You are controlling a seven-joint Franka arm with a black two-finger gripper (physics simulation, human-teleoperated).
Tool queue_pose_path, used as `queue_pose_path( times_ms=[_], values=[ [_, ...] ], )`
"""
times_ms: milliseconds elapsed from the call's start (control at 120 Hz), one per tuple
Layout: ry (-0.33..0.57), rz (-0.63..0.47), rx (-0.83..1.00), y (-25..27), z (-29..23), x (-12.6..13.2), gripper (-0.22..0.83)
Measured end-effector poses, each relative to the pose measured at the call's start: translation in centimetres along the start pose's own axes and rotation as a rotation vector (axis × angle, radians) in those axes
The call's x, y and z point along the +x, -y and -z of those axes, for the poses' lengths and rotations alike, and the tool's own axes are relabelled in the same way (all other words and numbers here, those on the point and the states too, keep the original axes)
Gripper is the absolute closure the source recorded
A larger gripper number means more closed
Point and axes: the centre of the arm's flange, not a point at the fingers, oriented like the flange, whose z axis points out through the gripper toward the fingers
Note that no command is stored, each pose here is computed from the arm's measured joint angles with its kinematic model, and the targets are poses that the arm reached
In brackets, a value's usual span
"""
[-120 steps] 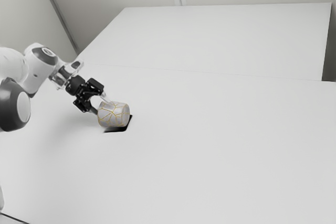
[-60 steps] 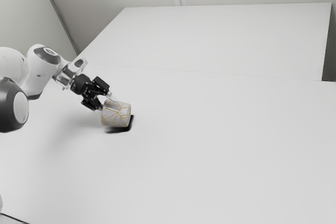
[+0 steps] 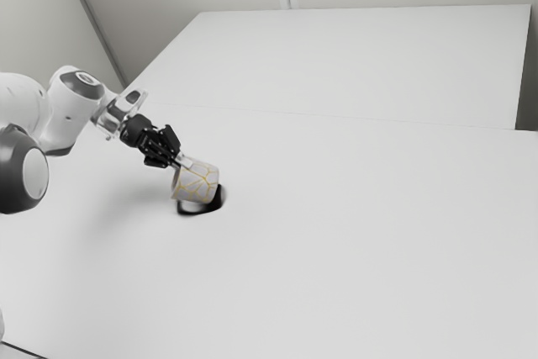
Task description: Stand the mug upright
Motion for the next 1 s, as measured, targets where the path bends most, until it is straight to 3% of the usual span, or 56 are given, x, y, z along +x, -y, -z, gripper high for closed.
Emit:
queue_pose_path(
  times_ms=[367,542,767,1000],
  values=[
    [-0.016,-0.088,0.05,-4.9,1.8,-1.2,0.78],
    [0.021,-0.194,0.225,-9.0,0.7,-4.1,0.79],
    [0.088,-0.388,0.556,-14.9,-1.5,-4.9,0.78],
    [0.146,-0.497,0.839,-17.4,-5.1,-6.3,0.78]
  ],
)
